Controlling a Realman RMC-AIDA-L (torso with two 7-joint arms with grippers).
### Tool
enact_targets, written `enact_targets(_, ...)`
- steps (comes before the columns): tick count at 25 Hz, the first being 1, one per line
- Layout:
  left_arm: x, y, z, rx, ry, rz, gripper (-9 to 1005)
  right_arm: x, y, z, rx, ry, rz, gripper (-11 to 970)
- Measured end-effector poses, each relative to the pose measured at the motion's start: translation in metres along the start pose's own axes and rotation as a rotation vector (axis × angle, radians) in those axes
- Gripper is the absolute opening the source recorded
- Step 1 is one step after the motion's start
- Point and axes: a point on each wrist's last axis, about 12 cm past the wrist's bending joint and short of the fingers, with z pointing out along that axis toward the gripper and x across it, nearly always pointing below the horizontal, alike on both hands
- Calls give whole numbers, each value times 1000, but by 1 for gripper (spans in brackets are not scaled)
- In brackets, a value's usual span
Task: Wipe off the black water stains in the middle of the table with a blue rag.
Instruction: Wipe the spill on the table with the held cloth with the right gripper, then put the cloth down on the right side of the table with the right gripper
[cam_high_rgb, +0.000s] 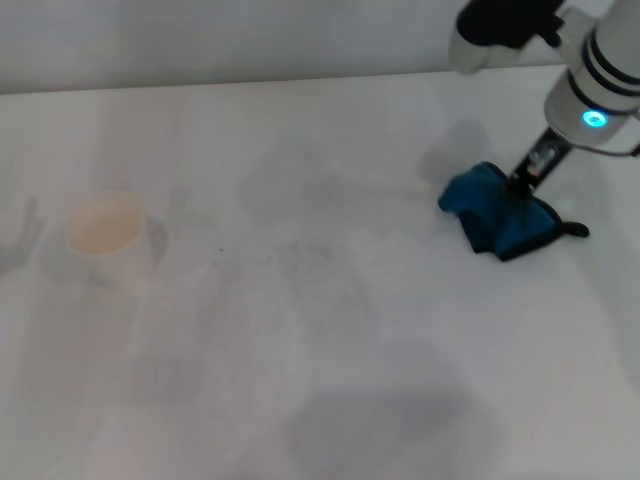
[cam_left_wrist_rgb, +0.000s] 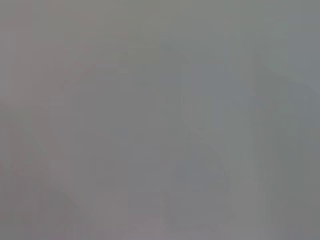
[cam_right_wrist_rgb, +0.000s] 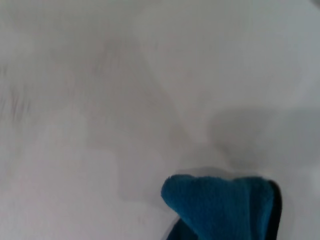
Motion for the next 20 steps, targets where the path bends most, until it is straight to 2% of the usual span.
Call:
enact_targets(6, 0, -1, 6, 8, -4, 5, 890, 12, 2, 7, -27, 31, -8, 118)
enact_targets(20, 0, -2, 5, 8, -2, 4, 891, -2, 6, 8, -33, -63, -26, 128)
